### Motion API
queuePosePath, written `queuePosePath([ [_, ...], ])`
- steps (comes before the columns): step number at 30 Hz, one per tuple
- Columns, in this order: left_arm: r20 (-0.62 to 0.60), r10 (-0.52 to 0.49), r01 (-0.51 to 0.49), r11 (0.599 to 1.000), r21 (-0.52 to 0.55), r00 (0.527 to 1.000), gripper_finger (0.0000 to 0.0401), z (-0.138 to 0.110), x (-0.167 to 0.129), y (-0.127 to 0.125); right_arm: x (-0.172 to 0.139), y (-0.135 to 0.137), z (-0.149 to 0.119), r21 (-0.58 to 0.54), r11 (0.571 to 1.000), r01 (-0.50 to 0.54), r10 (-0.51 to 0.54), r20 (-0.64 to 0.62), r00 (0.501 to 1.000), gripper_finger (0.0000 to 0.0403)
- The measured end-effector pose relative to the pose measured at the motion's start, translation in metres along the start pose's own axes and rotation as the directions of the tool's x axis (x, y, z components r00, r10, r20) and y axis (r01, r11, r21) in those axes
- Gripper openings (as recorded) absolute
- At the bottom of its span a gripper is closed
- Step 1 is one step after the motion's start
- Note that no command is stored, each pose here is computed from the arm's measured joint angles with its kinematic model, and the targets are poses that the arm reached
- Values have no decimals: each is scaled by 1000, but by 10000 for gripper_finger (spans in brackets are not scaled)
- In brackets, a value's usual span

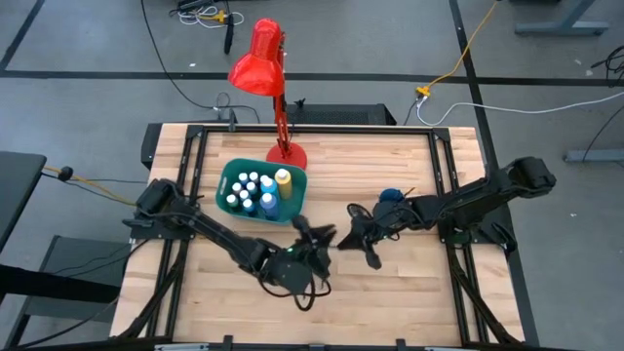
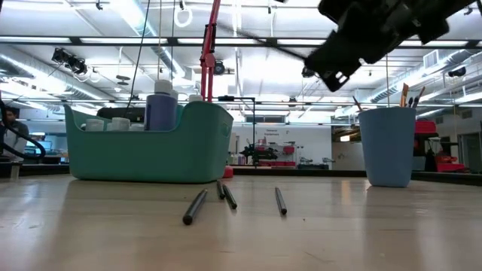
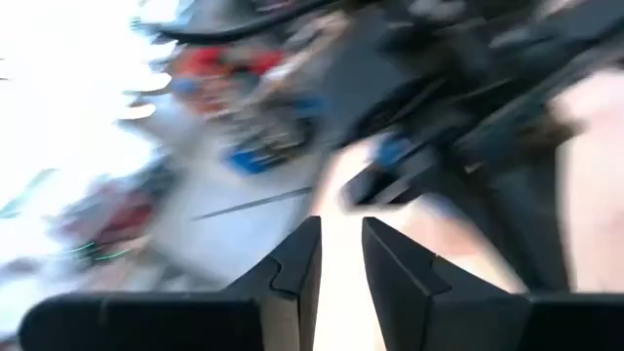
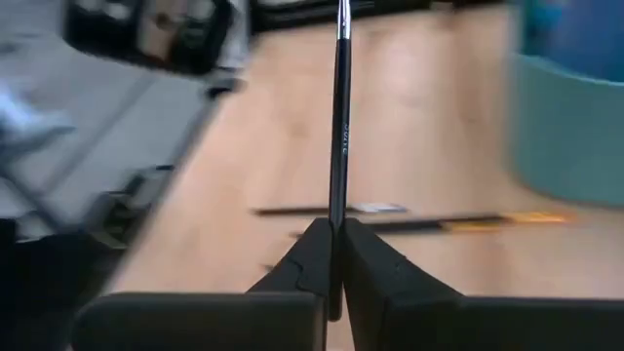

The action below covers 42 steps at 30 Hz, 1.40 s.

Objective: Pick & Place Paint Supplies
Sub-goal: Put the black silver paint brush into the blue cup

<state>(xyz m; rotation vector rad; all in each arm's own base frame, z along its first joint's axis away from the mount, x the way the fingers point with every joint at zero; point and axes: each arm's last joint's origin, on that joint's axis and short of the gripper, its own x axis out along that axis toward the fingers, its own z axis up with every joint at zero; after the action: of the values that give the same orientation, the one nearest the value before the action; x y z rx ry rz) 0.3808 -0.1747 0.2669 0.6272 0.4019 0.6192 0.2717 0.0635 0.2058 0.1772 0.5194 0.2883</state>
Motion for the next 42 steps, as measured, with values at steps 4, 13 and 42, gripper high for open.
queuePosePath([
  [4,-58,258,-254,965,72,964,95,4,-20,2,-26,-1,1,-10,987,163,-163,-44,986,18],
  [13,-9,247,-245,959,-139,969,109,27,-68,23,-97,28,19,-109,977,182,-166,142,976,18],
  [42,583,-229,489,804,-338,779,110,29,39,71,-113,41,13,-301,940,164,12,507,862,20],
])
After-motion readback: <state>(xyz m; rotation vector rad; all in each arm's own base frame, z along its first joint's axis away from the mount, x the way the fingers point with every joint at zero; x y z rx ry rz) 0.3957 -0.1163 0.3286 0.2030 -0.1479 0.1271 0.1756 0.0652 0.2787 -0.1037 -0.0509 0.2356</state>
